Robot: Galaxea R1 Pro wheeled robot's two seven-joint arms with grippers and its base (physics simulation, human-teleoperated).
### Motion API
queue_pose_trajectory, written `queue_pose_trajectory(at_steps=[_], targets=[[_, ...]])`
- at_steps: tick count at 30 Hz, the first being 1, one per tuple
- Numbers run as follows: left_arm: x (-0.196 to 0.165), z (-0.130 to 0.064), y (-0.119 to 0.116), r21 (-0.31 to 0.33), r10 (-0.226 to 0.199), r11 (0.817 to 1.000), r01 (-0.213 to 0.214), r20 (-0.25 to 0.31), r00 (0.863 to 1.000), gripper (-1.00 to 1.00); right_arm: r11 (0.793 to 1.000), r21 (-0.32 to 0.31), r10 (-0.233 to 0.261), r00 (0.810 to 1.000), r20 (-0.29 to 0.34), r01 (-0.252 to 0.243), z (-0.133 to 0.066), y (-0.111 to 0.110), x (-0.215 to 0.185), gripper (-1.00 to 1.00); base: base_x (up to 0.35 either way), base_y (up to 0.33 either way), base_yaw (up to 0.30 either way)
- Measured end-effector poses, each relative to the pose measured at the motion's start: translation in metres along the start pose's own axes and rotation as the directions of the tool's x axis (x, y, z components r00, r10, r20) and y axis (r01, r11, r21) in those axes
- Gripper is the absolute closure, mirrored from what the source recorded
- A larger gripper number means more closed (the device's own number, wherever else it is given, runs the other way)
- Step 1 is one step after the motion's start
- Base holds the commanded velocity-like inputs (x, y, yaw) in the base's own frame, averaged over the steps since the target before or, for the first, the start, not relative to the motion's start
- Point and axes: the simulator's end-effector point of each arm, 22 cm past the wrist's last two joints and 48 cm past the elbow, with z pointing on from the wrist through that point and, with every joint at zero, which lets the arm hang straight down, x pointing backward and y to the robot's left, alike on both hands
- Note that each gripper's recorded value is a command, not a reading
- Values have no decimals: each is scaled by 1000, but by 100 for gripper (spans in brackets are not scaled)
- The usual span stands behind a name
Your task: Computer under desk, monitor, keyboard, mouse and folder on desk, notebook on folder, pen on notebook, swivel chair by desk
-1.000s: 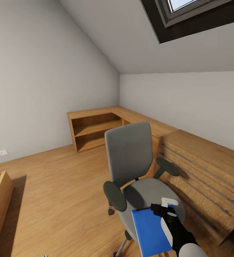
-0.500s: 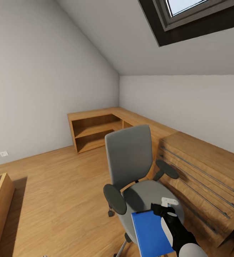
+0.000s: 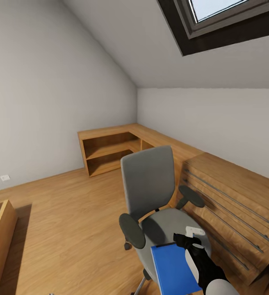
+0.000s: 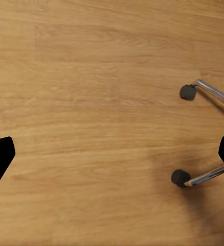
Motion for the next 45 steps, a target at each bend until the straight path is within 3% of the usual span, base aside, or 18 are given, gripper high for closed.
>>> queue_pose_trajectory(at_steps=[14,30,45], targets=[[0,0,0,1,2,1000,-2,1,1000,-100,1000,-5,9,1000,12,-9,-1,5,-4,-100,0,0,-5],[0,0,0,1,1,1000,-1,1,1000,-100,1000,-18,17,1000,13,-17,-2,15,-3,-100,0,0,-201],[0,0,0,1,1,1000,-1,0,1000,-100,1000,-23,20,1000,15,-19,-2,18,-3,-100,-75,0,-19]])
